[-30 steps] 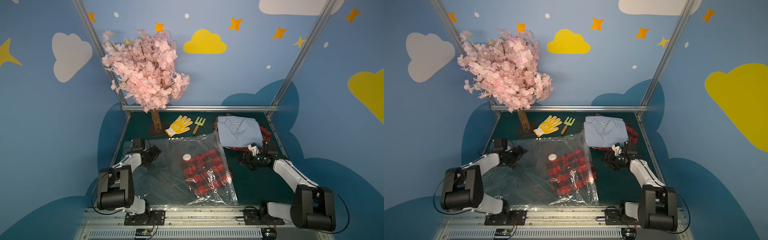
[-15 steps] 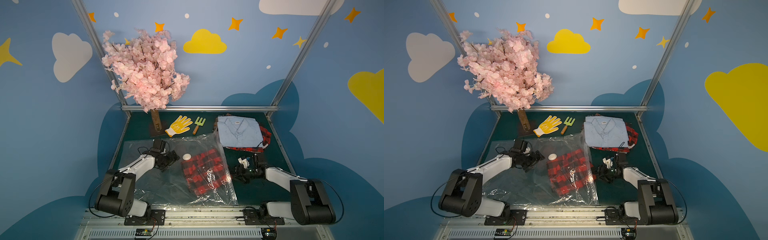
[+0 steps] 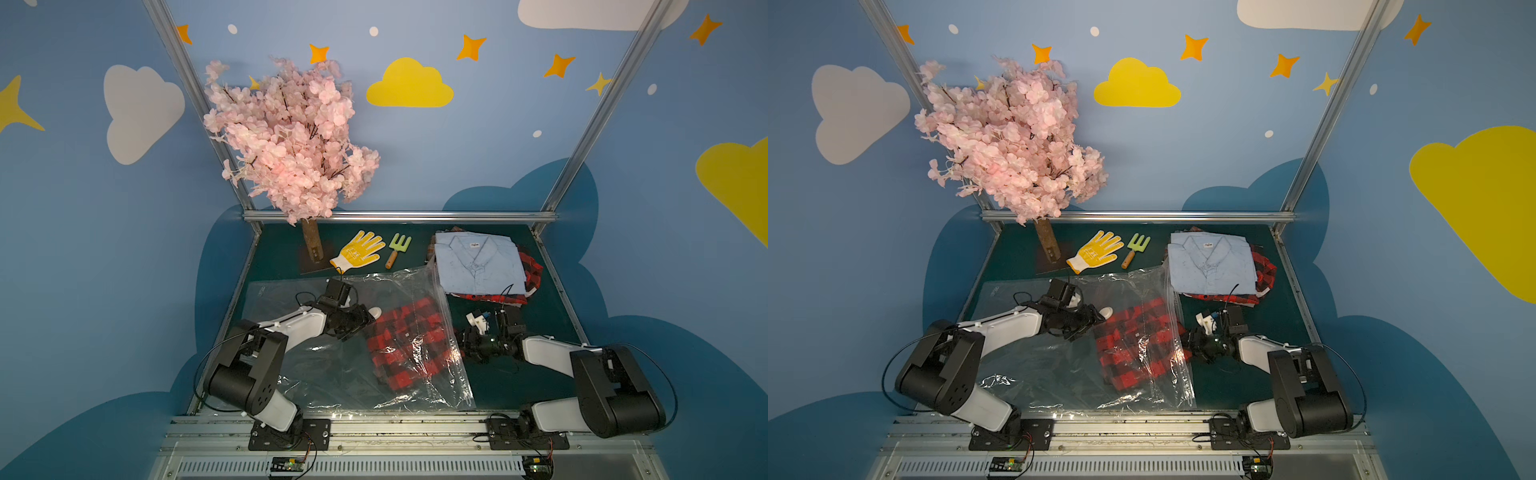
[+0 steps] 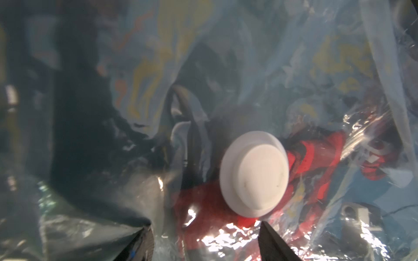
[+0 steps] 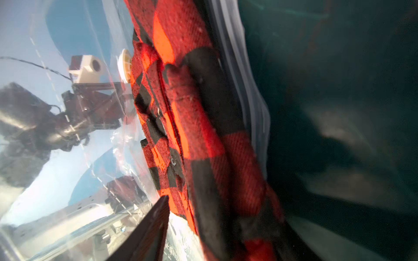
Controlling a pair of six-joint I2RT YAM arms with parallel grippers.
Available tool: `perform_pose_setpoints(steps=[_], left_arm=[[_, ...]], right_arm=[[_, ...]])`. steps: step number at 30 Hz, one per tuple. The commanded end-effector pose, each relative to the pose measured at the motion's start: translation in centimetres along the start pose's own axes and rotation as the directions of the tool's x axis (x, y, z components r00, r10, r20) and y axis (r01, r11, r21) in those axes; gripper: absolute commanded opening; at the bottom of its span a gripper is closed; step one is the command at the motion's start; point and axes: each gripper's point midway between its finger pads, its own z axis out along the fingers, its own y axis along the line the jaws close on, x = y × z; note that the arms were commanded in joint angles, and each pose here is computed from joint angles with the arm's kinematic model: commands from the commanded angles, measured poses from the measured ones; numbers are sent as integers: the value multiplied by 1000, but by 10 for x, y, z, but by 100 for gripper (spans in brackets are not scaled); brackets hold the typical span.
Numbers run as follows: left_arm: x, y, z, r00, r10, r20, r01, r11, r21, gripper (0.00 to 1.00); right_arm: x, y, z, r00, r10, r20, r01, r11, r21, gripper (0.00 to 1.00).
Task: Take the shirt out of the vacuum bag
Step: Take out the shirt from the vacuum bag.
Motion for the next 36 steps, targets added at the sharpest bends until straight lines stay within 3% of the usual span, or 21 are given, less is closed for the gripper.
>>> perform_pose_setpoints(steps=[1,9,15,18,23,25,32,36], left_arm=[[26,44,21,995,-53,-80,41,989,-143,73],[29,44,33,993,-56,-103,41,989,-141,72],[32,45,41,992,-52,-117,34,988,-148,70],[35,45,42,991,-55,-122,36,988,-150,70],[36,48,44,991,-55,-126,35,988,-154,70],[37,50,45,990,-54,-128,33,987,-157,70],[37,56,48,989,-61,-133,38,984,-173,70],[40,63,49,988,-71,-136,45,982,-182,70]], right_arm=[[7,4,-6,1000,-16,1,16,999,43,61],[22,11,-14,999,-39,-33,43,993,108,57],[19,7,-1,998,-37,-50,42,992,116,48],[17,5,1,998,-33,-53,40,990,134,36],[17,-2,-4,999,-31,-43,39,980,194,5],[18,-4,-7,998,-34,-45,43,976,215,0],[20,-13,-17,999,-23,-48,36,959,281,0],[17,-11,-26,999,-26,-34,35,953,301,7]])
